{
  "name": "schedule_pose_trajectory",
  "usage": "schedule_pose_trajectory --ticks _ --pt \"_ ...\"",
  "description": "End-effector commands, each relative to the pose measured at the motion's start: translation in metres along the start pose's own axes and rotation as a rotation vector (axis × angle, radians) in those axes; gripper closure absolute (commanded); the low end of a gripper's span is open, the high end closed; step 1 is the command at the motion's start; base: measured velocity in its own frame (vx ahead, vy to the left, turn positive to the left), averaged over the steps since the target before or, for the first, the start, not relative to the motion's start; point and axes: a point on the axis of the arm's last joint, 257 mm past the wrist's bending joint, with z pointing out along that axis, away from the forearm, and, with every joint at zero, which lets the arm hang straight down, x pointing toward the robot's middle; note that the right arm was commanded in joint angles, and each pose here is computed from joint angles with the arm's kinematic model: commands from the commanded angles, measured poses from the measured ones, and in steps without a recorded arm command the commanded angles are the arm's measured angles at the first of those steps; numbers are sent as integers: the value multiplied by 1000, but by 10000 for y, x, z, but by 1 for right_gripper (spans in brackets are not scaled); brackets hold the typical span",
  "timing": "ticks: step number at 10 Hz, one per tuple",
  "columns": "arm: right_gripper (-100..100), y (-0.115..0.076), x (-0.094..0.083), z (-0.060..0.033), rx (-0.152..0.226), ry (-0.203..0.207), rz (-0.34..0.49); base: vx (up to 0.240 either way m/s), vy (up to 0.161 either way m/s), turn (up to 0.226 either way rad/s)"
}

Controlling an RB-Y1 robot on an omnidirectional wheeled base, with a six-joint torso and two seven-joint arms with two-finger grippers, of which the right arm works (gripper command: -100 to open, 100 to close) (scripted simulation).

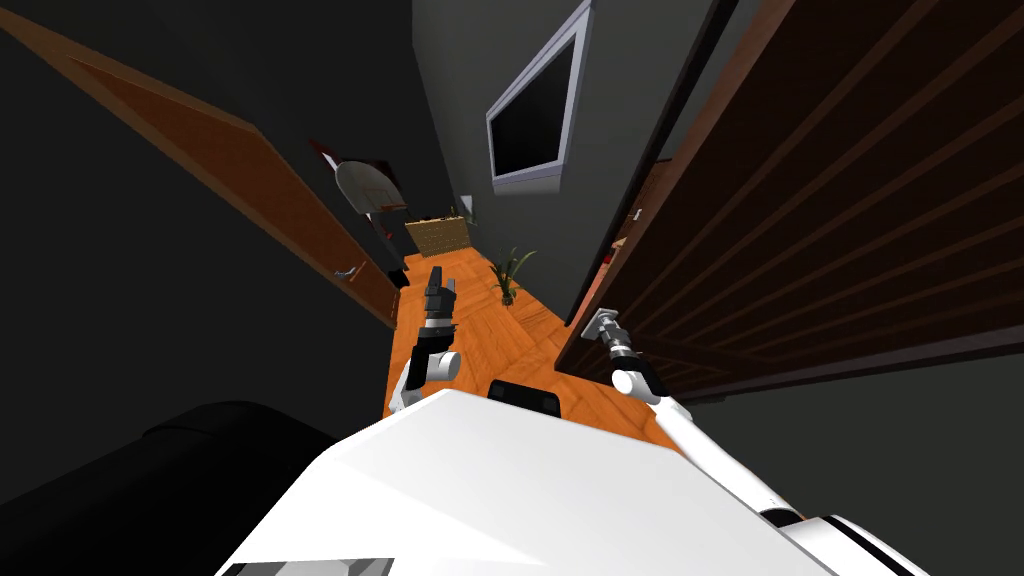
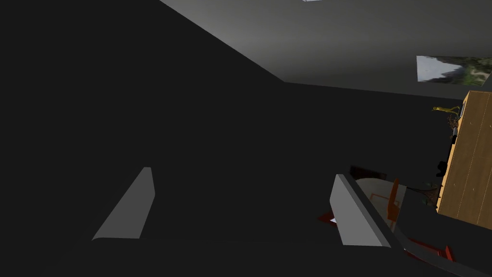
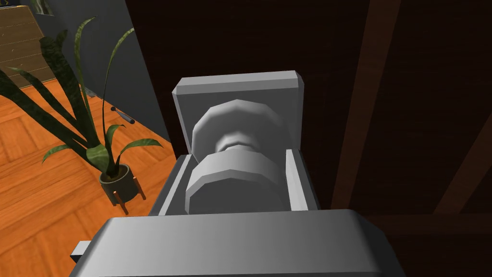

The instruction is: Pull the door open

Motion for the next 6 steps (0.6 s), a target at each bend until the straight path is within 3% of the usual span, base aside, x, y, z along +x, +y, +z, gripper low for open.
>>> schedule_pose_trajectory --ticks 1,6 --pt "100 -34 1 -31 18 1 1 -181 -60 83" --pt "100 -113 20 -142 77 5 2 -203 -82 105"
